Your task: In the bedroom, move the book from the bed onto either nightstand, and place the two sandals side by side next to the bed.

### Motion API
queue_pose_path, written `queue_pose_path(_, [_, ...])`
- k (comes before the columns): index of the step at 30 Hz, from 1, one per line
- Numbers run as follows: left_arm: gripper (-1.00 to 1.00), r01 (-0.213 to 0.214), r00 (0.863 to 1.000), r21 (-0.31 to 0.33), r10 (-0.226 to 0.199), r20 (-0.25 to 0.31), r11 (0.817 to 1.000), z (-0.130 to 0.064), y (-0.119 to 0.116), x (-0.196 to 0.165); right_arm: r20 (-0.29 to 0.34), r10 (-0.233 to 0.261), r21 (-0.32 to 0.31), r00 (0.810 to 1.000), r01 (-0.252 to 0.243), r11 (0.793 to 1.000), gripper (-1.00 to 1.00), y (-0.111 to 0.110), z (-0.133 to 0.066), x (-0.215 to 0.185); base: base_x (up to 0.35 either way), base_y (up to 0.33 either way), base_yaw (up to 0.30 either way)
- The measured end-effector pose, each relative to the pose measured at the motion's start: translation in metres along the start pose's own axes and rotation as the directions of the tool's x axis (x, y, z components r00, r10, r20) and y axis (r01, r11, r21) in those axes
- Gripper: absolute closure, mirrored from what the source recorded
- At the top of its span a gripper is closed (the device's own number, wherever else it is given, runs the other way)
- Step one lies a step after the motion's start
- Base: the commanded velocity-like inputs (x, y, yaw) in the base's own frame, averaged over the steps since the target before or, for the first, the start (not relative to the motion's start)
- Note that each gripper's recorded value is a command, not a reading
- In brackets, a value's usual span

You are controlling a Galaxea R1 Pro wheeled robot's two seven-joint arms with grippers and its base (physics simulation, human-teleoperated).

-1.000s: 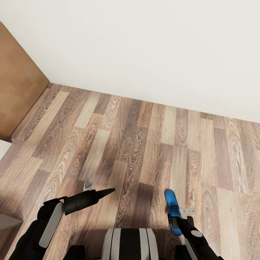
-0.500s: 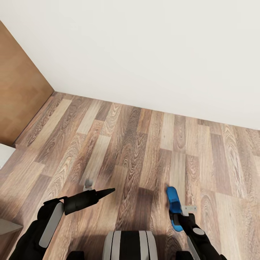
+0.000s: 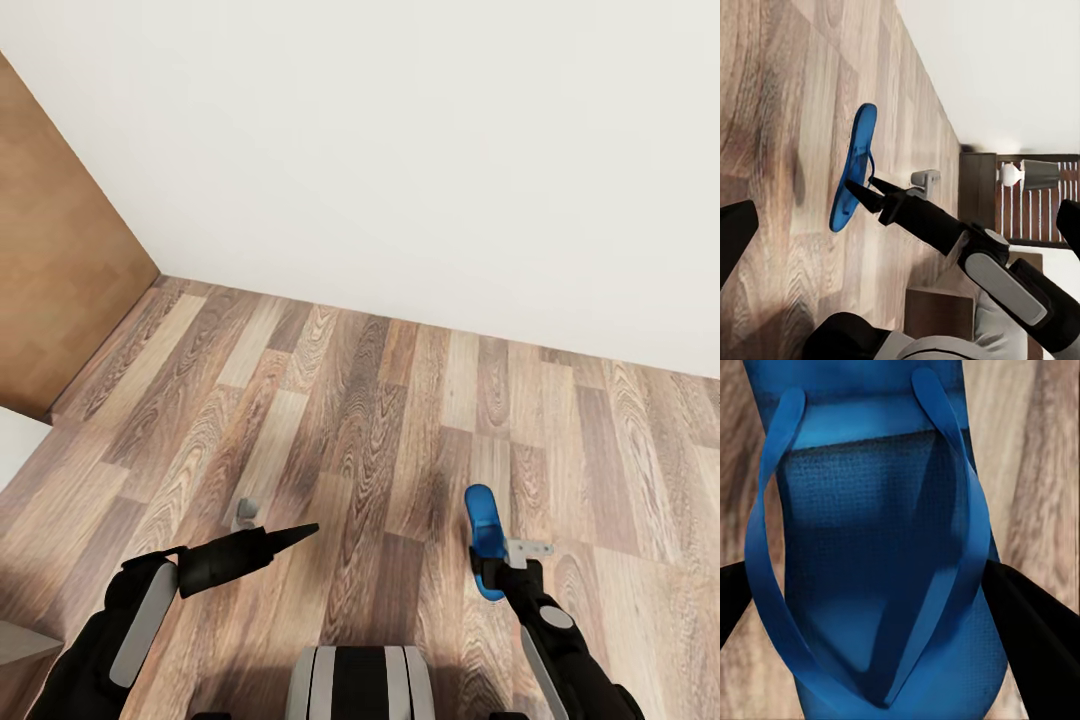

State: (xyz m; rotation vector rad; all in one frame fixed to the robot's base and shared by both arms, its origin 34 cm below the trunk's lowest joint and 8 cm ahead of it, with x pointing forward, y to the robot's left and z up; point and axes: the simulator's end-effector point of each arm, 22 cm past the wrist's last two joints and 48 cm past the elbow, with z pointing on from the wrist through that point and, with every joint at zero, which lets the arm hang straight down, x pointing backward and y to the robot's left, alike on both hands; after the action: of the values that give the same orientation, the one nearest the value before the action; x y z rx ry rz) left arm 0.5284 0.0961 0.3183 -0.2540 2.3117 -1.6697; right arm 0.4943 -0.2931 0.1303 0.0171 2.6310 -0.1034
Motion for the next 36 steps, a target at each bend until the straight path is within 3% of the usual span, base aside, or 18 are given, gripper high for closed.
queue_pose_path(10, [-1.0, -0.035, 0.999, 0.011, 0.035, 0.014, 0.999, -0.003, -0.017, -0.008, 0.083, 0.005, 0.001, 0.997, -0.005, 1.0, 1.0, -0.001, -0.012, -0.041, 0.0, 0.0, 0.0])
queue_pose_path(16, [-1.0, -0.017, 1.0, -0.03, 0.018, 0.025, 0.999, -0.006, 0.0, -0.002, 0.101, 0.007, -0.008, 0.995, -0.006, 1.0, 1.0, 0.0, -0.018, -0.05, 0.0, 0.0, 0.0])
queue_pose_path(17, [-1.0, -0.018, 0.999, -0.049, 0.019, 0.033, 0.999, -0.007, 0.006, -0.002, 0.102, 0.004, -0.022, 0.995, -0.002, 1.0, 1.0, 0.0, -0.019, -0.051, 0.0, 0.0, 0.0])
queue_pose_path(18, [-1.0, -0.002, 0.999, -0.091, 0.005, 0.041, 0.996, -0.009, 0.025, 0.004, 0.104, 0.005, -0.079, 0.995, 0.003, 0.997, 1.0, -0.004, -0.021, -0.052, 0.0, 0.0, 0.0])
queue_pose_path(20, [-1.0, 0.022, 0.999, -0.126, -0.016, 0.047, 0.992, -0.013, 0.042, 0.011, 0.113, 0.05, -0.171, 0.992, -0.031, 0.985, 1.0, -0.018, -0.027, -0.059, 0.0, 0.0, 0.0])
queue_pose_path(22, [-1.0, 0.026, 0.998, -0.147, -0.018, 0.059, 0.989, -0.016, 0.053, 0.015, 0.092, 0.156, -0.294, 0.983, -0.123, 0.948, 1.0, -0.026, -0.036, -0.063, 0.0, 0.0, 0.0])
queue_pose_path(24, [-1.0, 0.019, 0.997, -0.161, -0.007, 0.072, 0.987, -0.019, 0.059, 0.016, 0.015, 0.256, -0.391, 0.967, -0.23, 0.891, 1.0, -0.034, -0.044, -0.049, 0.0, 0.0, 0.0])
queue_pose_path(26, [-1.0, 0.017, 0.997, -0.183, -0.002, 0.079, 0.983, -0.026, 0.069, 0.019, -0.066, 0.317, -0.452, 0.946, -0.311, 0.836, 1.0, -0.045, -0.052, -0.026, 0.0, 0.0, 0.0])
queue_pose_path(27, [-1.0, 0.017, 0.997, -0.19, -0.001, 0.081, 0.982, -0.029, 0.071, 0.019, -0.085, 0.331, -0.467, 0.94, -0.331, 0.82, 1.0, -0.046, -0.056, -0.021, 0.0, 0.0, 0.0])
queue_pose_path(29, [-1.0, 0.03, 0.996, -0.216, -0.011, 0.087, 0.976, -0.037, 0.084, 0.025, -0.16, 0.366, -0.513, 0.917, -0.394, 0.762, 1.0, -0.046, -0.066, 0.004, 0.0, 0.0, 0.0])
queue_pose_path(33, [-1.0, 0.027, 0.995, -0.236, -0.004, 0.099, 0.971, -0.044, 0.093, 0.03, -0.279, 0.42, -0.554, 0.863, -0.502, 0.664, 1.0, -0.041, -0.088, 0.049, 0.0, 0.0, 0.0])
queue_pose_path(35, [-1.0, 0.033, 0.995, -0.243, -0.009, 0.1, 0.969, -0.046, 0.096, 0.035, -0.337, 0.447, -0.519, 0.828, -0.56, 0.646, 1.0, -0.045, -0.094, 0.078, 0.0, 0.0, 0.0])
queue_pose_path(36, [-1.0, 0.048, 0.994, -0.261, -0.022, 0.104, 0.964, -0.05, 0.106, 0.046, -0.376, 0.464, -0.485, 0.802, -0.597, 0.639, 1.0, -0.048, -0.099, 0.099, 0.0, 0.0, 0.0])
